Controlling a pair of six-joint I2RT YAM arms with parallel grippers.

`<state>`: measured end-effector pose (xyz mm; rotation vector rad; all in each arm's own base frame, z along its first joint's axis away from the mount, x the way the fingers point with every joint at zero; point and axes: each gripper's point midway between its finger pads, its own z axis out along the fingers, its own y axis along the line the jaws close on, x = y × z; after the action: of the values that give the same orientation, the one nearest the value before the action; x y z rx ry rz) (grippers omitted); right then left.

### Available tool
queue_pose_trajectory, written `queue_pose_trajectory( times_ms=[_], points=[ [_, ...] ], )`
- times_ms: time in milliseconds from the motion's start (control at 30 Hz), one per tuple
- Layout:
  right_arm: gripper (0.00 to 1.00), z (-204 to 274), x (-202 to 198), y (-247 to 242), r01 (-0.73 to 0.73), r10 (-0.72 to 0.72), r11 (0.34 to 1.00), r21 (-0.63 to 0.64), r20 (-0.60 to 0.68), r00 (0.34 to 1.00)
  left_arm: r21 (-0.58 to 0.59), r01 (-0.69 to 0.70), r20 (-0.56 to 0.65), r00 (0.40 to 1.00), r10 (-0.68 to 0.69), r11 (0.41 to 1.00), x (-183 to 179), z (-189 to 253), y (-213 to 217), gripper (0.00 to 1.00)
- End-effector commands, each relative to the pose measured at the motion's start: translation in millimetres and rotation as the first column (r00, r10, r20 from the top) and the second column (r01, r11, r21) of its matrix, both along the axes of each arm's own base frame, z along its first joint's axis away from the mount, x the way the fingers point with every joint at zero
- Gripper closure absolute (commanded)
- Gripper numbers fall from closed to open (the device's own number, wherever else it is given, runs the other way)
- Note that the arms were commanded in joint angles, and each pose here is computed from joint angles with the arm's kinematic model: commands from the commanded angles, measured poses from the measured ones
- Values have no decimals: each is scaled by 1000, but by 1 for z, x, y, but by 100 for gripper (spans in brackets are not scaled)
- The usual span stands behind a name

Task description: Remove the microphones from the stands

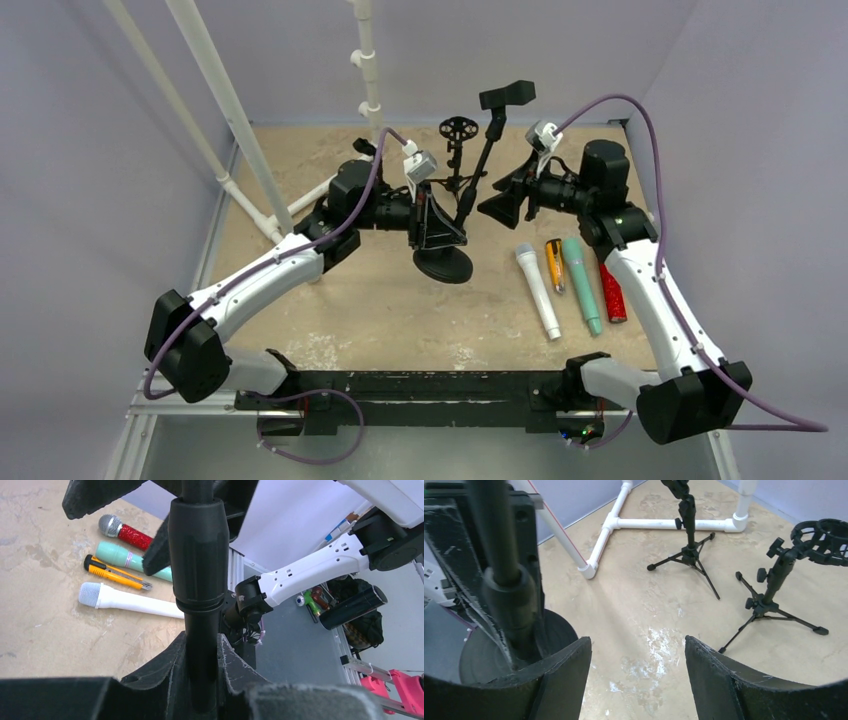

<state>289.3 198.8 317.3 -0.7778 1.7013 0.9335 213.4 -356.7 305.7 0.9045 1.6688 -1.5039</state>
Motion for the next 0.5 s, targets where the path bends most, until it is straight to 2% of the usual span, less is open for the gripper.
queue_pose_trajectory(
  times_ms=[0, 467],
  points=[
    [32, 33, 0, -8, 43, -43, 999, 3, 74, 996, -99, 31, 158, 987, -15, 995, -10, 44, 7, 100],
    [28, 100, -14, -12, 36, -47, 992, 119, 93, 995, -73, 5, 159, 987, 7, 997, -5, 37, 8, 100]
  ],
)
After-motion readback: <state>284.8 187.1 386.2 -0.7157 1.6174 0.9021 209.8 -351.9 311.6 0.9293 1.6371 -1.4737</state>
